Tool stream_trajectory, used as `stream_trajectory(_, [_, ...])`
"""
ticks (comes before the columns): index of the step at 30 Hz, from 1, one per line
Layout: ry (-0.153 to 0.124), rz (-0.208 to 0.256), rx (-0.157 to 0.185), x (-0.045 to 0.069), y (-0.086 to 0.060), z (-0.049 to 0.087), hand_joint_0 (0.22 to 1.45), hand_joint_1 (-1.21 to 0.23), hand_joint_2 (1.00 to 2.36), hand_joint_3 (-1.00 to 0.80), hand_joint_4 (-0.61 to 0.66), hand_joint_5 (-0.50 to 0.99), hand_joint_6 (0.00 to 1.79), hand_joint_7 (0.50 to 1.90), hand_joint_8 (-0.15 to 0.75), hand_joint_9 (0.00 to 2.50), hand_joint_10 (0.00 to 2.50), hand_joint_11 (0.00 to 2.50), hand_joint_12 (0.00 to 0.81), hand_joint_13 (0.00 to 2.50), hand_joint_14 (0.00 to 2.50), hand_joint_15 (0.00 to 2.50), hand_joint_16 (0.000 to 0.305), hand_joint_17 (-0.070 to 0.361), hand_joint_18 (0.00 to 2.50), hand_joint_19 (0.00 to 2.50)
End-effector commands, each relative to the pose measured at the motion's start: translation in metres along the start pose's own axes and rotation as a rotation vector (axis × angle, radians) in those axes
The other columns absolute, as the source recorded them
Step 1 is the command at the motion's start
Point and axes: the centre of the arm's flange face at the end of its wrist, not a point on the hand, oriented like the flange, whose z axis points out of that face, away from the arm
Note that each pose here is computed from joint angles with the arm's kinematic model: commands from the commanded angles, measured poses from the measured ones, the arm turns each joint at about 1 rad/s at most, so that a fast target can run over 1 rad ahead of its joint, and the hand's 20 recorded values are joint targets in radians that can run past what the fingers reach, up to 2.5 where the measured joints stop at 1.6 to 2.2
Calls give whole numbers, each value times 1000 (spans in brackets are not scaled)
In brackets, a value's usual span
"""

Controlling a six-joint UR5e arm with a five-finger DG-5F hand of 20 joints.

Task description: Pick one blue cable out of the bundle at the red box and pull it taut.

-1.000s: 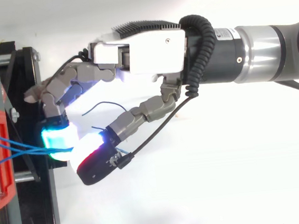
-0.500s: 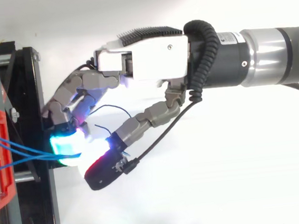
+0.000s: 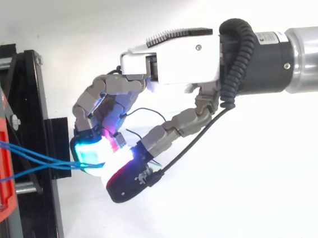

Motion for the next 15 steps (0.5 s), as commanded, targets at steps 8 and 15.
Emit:
stream_trajectory(8, [9, 100, 17, 3, 6, -3, 679, -786, 1013, -300, 103, -175, 933, 965, 363, 1010, 10, 1171, 362, 964, 22, 735, 52, 116, 606, 440])
stream_trajectory(15, [16, 109, 49, 4, 19, -9, 684, -794, 1012, -319, 102, -176, 930, 960, 364, 993, 10, 1147, 362, 996, 25, 764, 52, 116, 619, 444])
